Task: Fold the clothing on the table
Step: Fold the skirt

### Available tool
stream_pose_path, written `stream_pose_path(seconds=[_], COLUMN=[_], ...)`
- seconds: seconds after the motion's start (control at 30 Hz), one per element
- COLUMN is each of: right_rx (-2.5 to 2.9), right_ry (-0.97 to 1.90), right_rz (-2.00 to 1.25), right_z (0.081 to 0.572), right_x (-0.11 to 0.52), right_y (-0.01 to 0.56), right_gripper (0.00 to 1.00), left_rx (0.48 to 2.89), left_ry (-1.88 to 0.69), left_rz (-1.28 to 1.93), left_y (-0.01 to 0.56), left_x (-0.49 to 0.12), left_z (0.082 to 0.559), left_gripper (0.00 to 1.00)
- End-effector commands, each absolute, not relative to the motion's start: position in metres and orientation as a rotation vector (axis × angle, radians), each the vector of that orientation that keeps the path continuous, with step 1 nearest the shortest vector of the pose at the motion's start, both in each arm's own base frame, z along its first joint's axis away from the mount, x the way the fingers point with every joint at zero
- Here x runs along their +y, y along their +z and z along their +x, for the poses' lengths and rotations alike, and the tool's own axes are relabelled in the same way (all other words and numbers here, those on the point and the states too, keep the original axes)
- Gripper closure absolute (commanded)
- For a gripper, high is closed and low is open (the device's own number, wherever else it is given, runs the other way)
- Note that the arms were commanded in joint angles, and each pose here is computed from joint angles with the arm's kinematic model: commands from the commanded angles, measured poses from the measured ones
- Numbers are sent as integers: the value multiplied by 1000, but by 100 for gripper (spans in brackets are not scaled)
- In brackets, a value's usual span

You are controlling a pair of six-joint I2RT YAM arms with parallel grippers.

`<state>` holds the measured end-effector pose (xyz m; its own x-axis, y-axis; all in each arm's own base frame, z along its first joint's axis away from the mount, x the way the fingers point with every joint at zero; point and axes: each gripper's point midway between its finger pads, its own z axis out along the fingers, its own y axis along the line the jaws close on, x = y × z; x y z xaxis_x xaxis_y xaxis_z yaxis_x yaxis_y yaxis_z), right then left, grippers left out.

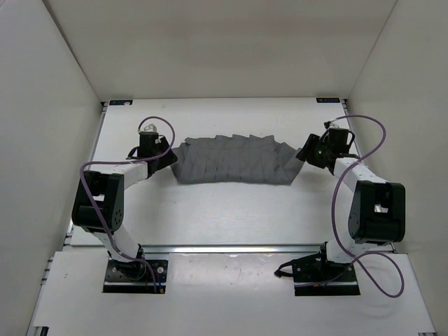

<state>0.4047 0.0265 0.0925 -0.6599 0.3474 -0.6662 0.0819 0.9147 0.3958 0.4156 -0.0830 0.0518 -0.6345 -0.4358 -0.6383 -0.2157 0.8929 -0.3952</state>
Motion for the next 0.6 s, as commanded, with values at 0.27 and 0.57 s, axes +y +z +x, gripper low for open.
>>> stream_pose_path(seconds=[0.27,0.57], right_rx=[2289,2347], right_ry=[426,435], right_rz=[366,459], right_z=[398,392], right_x=[20,13], right_y=[86,60], right_gripper=[51,51], left_rx=[2384,2415], left_ry=[-300,-374], left_rz=[-469,-425], left_y=[26,18], left_x=[-84,-100], left_z=[422,425], left_gripper=[44,93])
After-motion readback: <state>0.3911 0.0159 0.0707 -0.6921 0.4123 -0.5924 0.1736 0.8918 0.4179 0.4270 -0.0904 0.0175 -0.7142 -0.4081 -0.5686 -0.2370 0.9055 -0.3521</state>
